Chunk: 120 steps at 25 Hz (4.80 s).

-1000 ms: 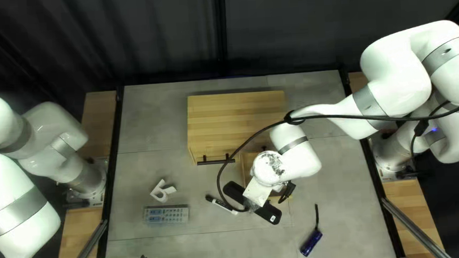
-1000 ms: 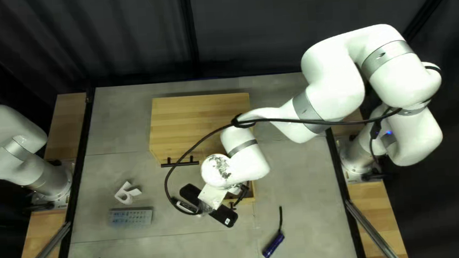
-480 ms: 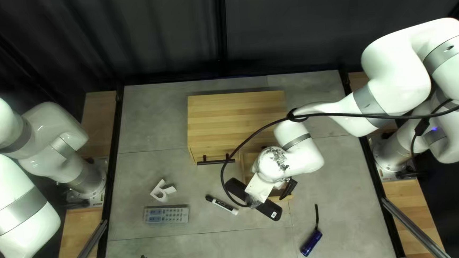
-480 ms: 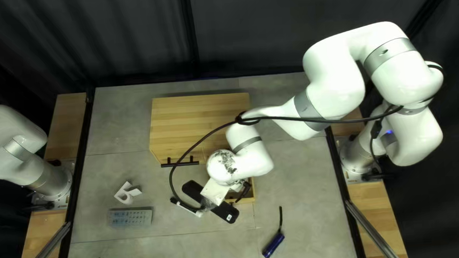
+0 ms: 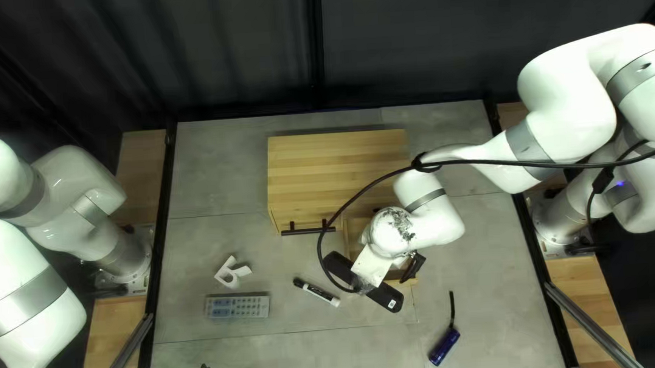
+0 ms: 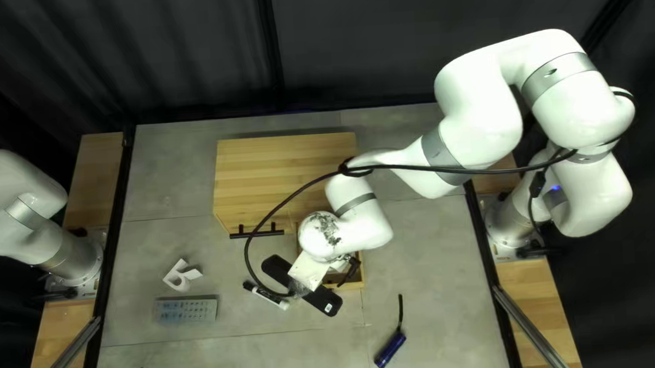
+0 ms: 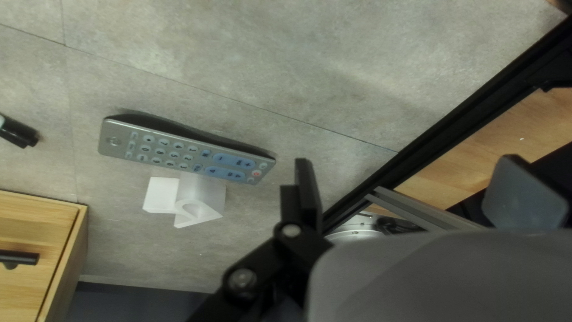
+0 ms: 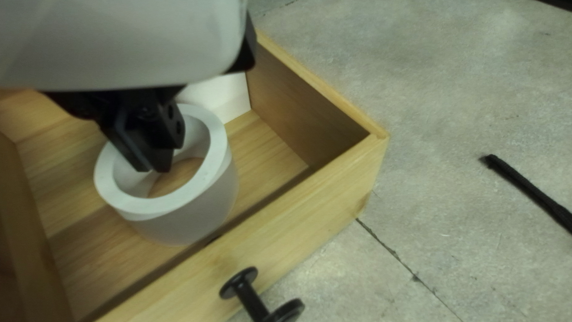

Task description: Open drawers and place objects into drawer and close

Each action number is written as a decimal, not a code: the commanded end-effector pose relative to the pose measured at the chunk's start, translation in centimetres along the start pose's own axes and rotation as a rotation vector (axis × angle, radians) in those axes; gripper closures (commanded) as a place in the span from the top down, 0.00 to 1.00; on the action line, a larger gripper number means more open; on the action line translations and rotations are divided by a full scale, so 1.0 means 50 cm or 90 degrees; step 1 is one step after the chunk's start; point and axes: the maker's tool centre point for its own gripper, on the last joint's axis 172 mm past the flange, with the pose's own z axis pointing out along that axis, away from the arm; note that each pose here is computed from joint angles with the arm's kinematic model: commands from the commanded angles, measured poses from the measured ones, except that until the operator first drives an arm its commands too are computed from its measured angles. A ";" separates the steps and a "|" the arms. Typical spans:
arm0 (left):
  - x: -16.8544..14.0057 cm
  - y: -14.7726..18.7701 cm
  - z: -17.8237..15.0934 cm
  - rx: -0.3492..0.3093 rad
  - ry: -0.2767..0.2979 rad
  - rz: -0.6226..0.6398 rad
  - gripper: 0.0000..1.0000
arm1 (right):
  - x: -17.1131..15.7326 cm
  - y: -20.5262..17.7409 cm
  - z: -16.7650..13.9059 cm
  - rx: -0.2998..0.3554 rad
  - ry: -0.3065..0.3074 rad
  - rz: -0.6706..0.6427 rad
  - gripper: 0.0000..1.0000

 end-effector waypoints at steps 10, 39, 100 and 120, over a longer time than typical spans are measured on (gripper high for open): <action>0.000 0.000 0.000 0.000 0.000 0.000 1.00 | 0.000 0.016 0.002 -0.007 -0.011 0.005 0.00; 0.000 0.000 0.000 0.000 0.000 0.000 1.00 | -0.008 0.026 -0.081 -0.062 -0.027 -0.012 0.00; 0.000 0.000 0.000 0.000 0.000 0.000 1.00 | 0.043 -0.064 -0.027 -0.062 -0.047 -0.487 0.00; 0.000 0.000 0.000 0.000 0.000 0.000 1.00 | 0.042 -0.033 -0.011 -0.061 -0.058 -0.483 0.00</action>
